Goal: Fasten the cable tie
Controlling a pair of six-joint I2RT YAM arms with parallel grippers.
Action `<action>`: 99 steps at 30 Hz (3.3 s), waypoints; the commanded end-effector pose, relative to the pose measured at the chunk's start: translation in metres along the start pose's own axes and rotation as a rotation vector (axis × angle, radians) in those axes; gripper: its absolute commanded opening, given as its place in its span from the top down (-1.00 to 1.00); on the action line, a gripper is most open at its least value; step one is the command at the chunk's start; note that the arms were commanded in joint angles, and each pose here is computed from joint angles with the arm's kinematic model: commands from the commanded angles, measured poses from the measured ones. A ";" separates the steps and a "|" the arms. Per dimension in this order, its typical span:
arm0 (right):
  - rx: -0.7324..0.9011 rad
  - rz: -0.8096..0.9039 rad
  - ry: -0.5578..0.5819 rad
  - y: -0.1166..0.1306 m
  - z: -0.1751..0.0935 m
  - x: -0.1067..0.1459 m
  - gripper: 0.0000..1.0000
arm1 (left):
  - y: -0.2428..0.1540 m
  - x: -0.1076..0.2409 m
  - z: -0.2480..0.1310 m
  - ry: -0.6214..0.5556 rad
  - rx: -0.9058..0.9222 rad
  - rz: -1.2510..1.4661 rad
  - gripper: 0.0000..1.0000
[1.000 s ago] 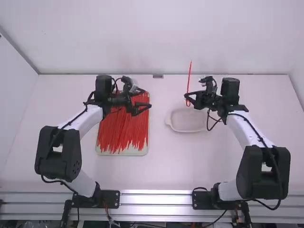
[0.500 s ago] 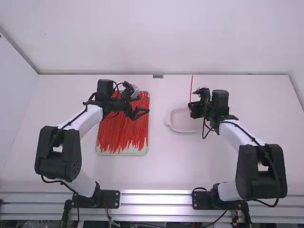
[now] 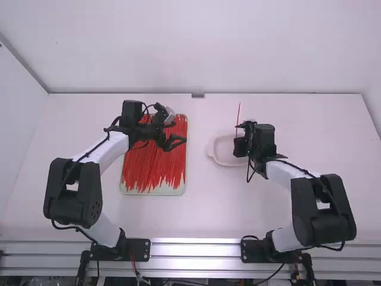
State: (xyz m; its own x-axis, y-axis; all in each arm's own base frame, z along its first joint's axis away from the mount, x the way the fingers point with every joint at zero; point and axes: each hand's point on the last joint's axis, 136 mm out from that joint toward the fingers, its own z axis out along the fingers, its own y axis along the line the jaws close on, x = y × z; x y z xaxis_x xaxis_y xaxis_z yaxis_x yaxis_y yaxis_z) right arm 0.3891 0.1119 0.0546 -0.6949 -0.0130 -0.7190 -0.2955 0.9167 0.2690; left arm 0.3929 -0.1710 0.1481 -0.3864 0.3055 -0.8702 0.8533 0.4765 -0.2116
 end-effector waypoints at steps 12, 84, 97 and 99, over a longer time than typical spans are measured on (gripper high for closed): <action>-0.006 0.026 0.078 -0.010 0.041 0.009 0.54 | -0.002 -0.003 -0.002 -0.006 0.010 0.002 -0.98; 0.395 -0.020 -0.155 -0.057 -0.139 0.082 0.43 | -0.021 0.091 -0.135 -0.097 -0.775 -0.326 0.37; 0.394 -0.043 -0.258 -0.056 -0.142 0.103 0.96 | -0.024 0.171 -0.158 -0.057 -1.019 -0.341 0.93; 0.394 -0.051 -0.296 -0.054 -0.146 0.096 1.00 | -0.026 0.181 -0.155 -0.057 -1.019 -0.341 1.00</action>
State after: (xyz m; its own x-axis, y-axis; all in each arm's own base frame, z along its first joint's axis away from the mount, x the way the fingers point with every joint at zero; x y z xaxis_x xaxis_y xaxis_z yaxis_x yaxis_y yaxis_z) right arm 0.2439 0.0025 0.0656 -0.4605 -0.0015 -0.8876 -0.0148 0.9999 0.0060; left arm 0.2498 -0.0063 0.0712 -0.5126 -0.0018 -0.8586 0.0314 0.9993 -0.0209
